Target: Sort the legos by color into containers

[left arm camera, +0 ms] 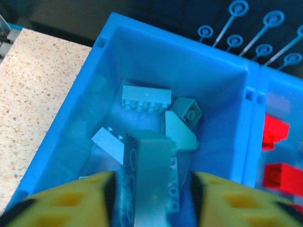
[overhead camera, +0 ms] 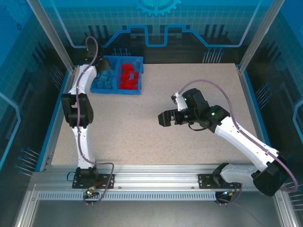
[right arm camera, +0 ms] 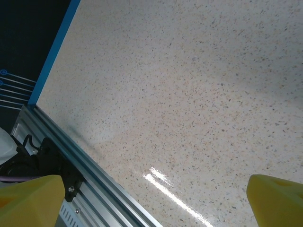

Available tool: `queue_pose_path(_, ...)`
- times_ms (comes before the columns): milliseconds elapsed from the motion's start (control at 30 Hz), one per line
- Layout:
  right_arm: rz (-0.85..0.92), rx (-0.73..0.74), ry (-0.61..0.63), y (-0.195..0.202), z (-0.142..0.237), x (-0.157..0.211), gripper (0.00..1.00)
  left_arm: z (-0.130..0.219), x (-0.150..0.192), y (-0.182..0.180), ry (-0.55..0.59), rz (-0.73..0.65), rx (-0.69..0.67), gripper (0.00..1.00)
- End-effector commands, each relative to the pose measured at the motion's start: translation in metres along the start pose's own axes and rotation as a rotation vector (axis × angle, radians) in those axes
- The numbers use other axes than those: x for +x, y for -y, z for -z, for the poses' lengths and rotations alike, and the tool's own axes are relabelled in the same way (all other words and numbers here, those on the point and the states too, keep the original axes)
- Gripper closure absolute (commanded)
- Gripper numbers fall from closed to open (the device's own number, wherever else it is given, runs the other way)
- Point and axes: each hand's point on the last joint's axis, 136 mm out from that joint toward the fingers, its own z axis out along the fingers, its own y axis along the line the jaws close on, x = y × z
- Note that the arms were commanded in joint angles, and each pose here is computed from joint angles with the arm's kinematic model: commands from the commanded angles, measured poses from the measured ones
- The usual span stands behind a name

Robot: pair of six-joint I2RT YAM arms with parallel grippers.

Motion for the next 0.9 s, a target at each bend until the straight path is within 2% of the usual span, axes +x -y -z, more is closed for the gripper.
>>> queue_pose_path(0, 0.019, 0.003, 0.037, -0.009, 0.016, -0.010, 0.00, 0.008, -0.013, 0.001, -0.007, -0.015, 0.023, 0.41)
queue_pose_path(67, 0.025, 0.012, 0.047, -0.008, 0.017, -0.013, 0.00, 0.016, -0.019, 0.006, 0.004, -0.007, 0.048, 0.40)
queue_pose_path(167, 0.025, 0.041, 0.062, -0.002, 0.015, -0.014, 0.00, 0.049, -0.030, 0.017, 0.033, 0.023, 0.111, 0.40)
queue_pose_path(300, 0.025, 0.193, 0.153, 0.030, 0.021, -0.022, 0.00, 0.126, -0.038, 0.033, 0.155, 0.078, 0.230, 0.39)
queue_pose_path(400, 0.019, 0.351, 0.272, 0.068, 0.039, -0.032, 0.00, 0.190, -0.018, 0.043, 0.239, 0.077, 0.296, 0.35)
queue_pose_path(533, -0.047, 0.533, 0.451, 0.128, 0.073, -0.039, 0.00, 0.251, 0.037, 0.039, 0.324, 0.028, 0.302, 0.28)
queue_pose_path(667, -0.144, 0.742, 0.580, 0.198, 0.106, -0.023, 0.00, 0.265, 0.097, 0.002, 0.337, 0.023, 0.214, 0.15)
queue_pose_path(767, -0.131, 0.883, 0.656, 0.235, 0.122, -0.013, 0.00, 0.256, 0.138, -0.029, 0.325, -0.014, 0.121, 0.03)
queue_pose_path(867, -0.111, 0.987, 0.654, 0.263, 0.126, -0.001, 0.00, 0.239, 0.173, -0.049, 0.308, -0.061, 0.059, 0.01)
